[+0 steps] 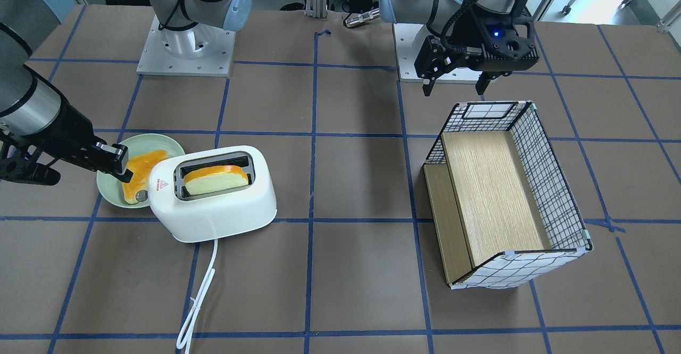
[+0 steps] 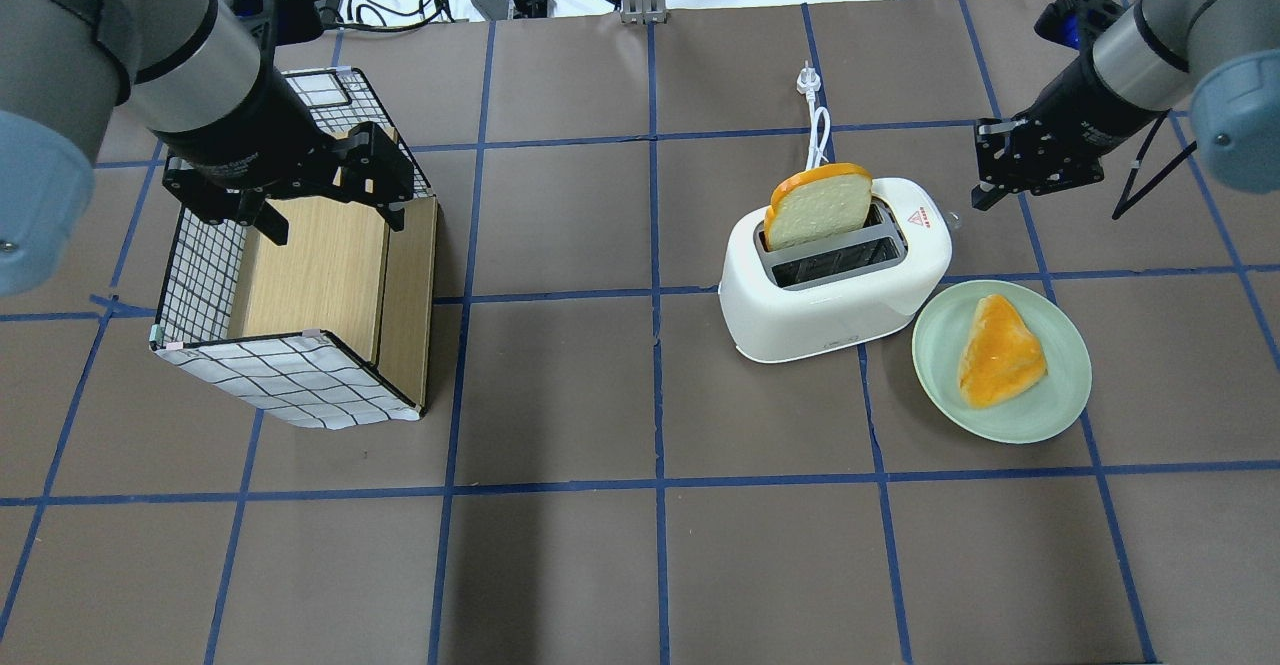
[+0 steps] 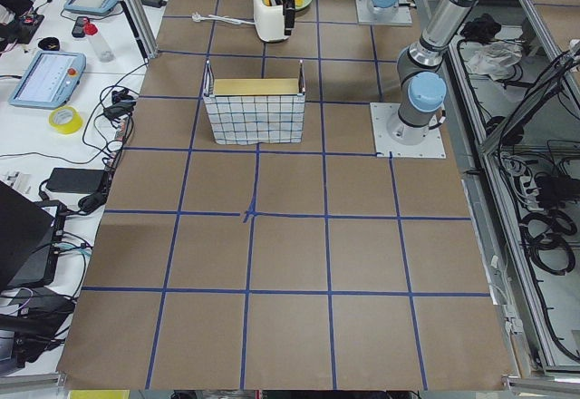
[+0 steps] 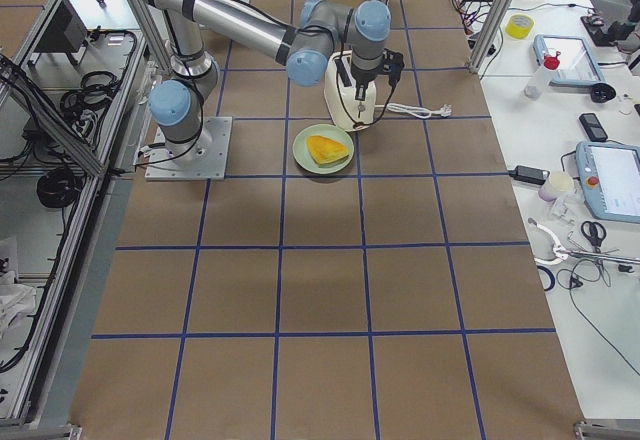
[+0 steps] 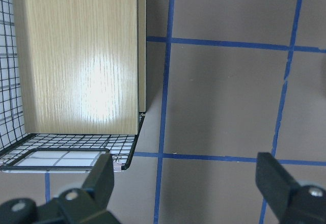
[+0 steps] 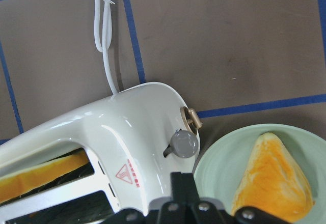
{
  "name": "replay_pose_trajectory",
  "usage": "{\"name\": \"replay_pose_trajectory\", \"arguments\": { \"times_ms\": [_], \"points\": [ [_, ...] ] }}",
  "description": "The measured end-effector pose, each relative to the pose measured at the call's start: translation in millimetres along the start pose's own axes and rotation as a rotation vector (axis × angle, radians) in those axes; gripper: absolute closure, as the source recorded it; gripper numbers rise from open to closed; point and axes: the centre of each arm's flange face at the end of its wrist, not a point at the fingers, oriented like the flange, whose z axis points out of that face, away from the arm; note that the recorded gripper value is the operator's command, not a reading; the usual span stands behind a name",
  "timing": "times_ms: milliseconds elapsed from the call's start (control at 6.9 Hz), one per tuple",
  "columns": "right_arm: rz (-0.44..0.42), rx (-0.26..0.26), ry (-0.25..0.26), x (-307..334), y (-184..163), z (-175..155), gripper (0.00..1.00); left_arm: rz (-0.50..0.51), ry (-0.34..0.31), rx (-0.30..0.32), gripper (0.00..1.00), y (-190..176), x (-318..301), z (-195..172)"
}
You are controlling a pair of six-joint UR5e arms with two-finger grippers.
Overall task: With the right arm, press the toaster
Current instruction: 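Move the right gripper down beside the toaster to its grey lever, then push the toaster's grey lever down with the right gripper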
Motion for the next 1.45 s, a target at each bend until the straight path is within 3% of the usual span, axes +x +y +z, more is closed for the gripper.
{"name": "replay_pose_trajectory", "arguments": {
  "times_ms": [580, 1449],
  "points": [
    [0.015, -0.003, -0.053, 19, 0, 31, 1.0, 0.0, 0.0, 0.001, 0.0, 0, 0, -1],
    [0.023, -0.028, -0.071, 23, -2, 49, 1.0, 0.0, 0.0, 0.0, 0.0, 0, 0, 0]
  ]
}}
